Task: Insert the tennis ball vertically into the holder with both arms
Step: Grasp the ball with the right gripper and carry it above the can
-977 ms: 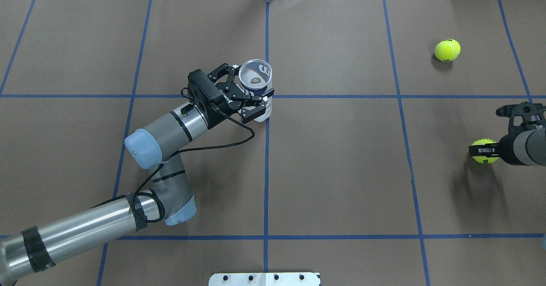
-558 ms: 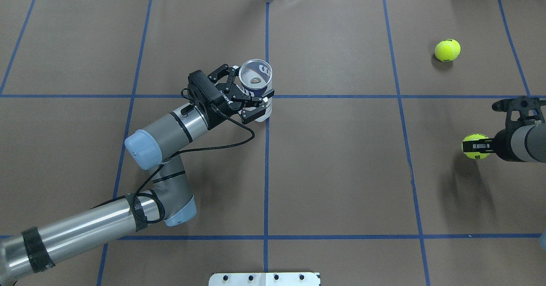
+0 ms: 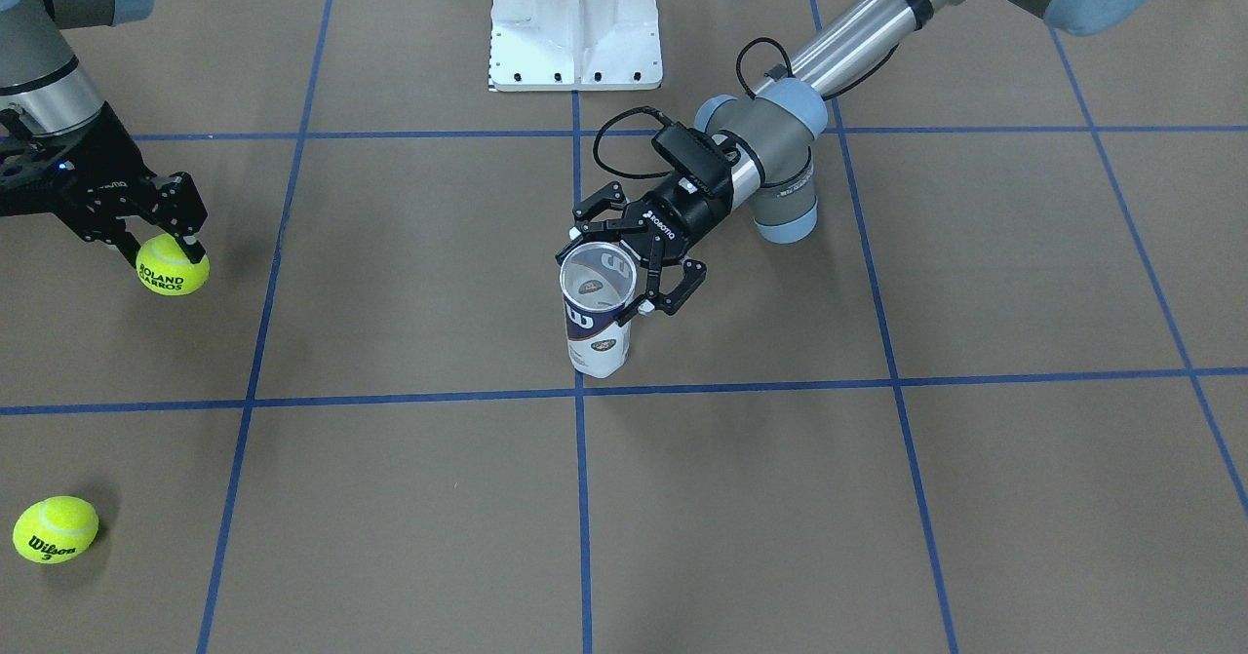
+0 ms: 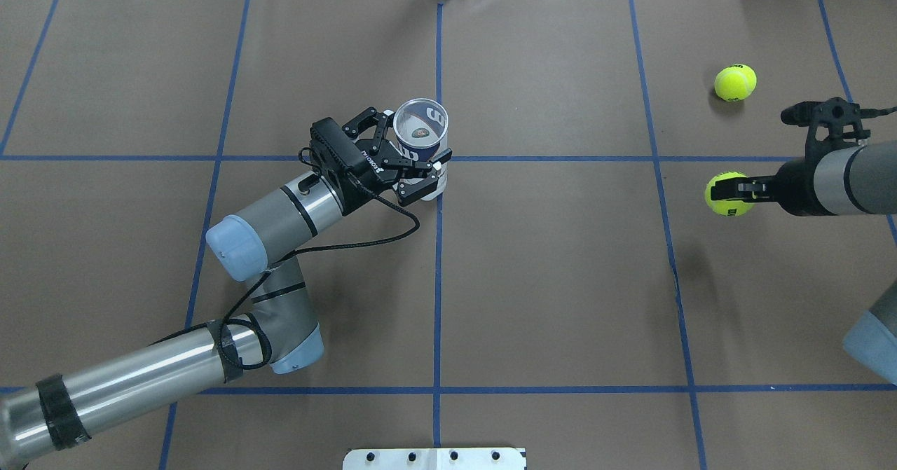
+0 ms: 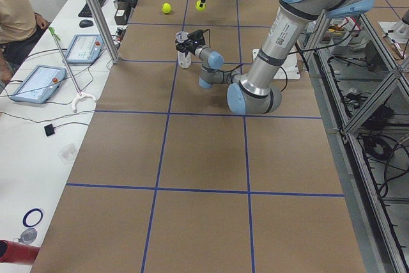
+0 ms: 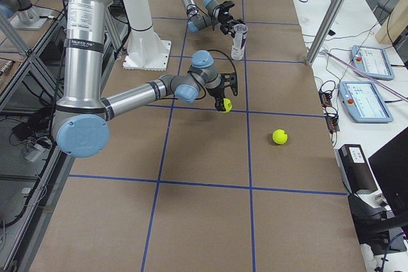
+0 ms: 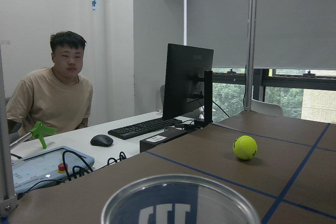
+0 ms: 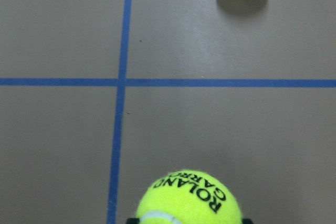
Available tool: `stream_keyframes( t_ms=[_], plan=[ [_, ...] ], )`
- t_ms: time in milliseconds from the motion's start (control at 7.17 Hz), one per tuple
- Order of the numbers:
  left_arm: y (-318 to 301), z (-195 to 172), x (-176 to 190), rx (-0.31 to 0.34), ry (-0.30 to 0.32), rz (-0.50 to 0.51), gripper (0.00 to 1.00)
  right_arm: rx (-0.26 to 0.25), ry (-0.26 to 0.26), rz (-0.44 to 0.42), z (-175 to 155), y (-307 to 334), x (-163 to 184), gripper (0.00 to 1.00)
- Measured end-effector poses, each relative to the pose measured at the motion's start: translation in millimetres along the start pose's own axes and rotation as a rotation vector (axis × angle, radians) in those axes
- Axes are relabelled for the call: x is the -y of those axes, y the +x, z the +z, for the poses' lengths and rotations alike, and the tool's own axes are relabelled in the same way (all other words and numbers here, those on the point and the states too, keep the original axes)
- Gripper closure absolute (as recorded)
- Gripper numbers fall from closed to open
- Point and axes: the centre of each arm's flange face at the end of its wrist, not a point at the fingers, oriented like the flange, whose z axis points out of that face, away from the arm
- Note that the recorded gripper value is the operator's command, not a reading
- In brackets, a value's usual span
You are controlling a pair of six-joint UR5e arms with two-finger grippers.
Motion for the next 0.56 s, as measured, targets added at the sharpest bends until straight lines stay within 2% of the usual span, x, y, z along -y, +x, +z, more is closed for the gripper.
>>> stream_keyframes(
  t_ms=[279, 419, 558],
  plan=[
    [0, 0, 0, 0.000, 0.000, 0.000, 0.02, 0.108, 0.034, 0.084, -15, -69, 34, 1.00],
    [0, 0, 0, 0.000, 0.000, 0.000, 0.02, 0.140, 0.041, 0.142, -25, -115, 55, 1.00],
    [1, 0, -1, -0.002, -0.001, 0.000, 0.02, 0.150, 0.035, 0.195, -36, -163, 71, 1.00]
  ],
)
